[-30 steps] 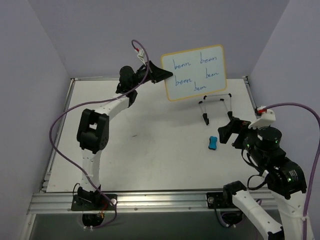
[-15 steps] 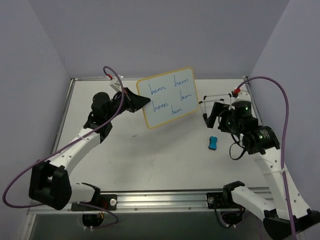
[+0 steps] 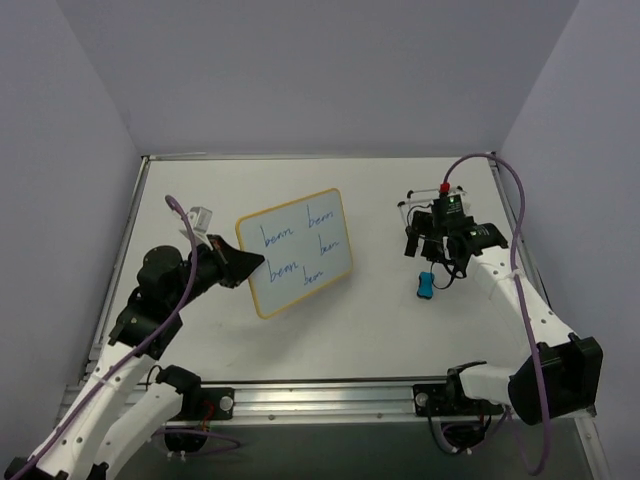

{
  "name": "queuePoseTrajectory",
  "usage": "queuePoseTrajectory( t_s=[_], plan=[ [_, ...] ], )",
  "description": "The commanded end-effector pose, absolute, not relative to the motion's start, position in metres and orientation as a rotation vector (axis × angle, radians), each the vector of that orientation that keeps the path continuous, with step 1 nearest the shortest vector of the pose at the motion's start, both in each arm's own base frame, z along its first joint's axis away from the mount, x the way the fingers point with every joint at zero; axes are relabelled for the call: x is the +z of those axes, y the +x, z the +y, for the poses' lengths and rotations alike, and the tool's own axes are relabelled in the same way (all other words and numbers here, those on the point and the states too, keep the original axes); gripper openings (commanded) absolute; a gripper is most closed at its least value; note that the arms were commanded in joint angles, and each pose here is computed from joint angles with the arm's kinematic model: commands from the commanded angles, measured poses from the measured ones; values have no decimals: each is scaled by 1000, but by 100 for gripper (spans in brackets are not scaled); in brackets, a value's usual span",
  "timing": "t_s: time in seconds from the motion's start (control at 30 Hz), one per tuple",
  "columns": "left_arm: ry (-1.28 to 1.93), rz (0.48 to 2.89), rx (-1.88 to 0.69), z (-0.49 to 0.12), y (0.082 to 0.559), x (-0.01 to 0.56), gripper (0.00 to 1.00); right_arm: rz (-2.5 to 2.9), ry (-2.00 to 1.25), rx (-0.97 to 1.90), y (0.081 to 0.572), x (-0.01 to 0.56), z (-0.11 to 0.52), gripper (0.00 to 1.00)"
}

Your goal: Erase the whiteboard

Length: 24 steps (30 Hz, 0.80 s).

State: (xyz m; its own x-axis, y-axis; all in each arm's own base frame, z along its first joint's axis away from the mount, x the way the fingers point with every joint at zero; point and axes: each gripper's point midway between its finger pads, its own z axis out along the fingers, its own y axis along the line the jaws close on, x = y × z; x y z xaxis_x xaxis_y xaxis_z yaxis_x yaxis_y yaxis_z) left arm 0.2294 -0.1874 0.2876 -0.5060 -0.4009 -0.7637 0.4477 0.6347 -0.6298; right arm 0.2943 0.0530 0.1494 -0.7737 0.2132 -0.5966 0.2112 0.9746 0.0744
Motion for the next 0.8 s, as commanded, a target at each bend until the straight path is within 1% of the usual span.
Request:
queuePoseTrajectory(
  t_s=[0.0,0.03,0.1,0.2,0.3,0.37,0.43,0.5,0.53,0.6,0.7,0.73,0.77],
  plan=[
    [54,1857,-996,-174,204,279,2,2524,374,-125,291,120,28,81],
    [46,1891,-988,-171,200,270,2,2548,385,-114,290,113,28,76],
    [42,1907,-990,-169,194,265,2,2580,385,-87,289,97,30,74],
    [43,1955,-997,-169,185,252,2,2603,396,-64,285,79,32,69],
    [74,1961,-1046,-175,176,250,2,2630,394,-66,286,68,33,66],
    [62,1975,-1028,-174,177,249,2,2652,394,-46,288,61,34,64],
    [69,1994,-1017,-174,174,246,2,2708,390,-85,286,45,29,59],
    [75,1988,-1009,-175,172,246,2,2751,389,-129,283,33,24,57],
    [77,1985,-1008,-175,171,246,2,2756,381,-134,284,31,24,55],
    [74,1971,-1001,-174,170,247,2,2769,367,-114,286,27,27,55],
    [79,1960,-1000,-174,168,248,2,2796,324,-109,288,23,29,50],
    [82,1959,-1001,-175,167,249,2,2804,315,-111,287,22,29,46],
    [81,1959,-999,-174,167,249,2,2805,315,-112,287,21,29,46]
  ],
)
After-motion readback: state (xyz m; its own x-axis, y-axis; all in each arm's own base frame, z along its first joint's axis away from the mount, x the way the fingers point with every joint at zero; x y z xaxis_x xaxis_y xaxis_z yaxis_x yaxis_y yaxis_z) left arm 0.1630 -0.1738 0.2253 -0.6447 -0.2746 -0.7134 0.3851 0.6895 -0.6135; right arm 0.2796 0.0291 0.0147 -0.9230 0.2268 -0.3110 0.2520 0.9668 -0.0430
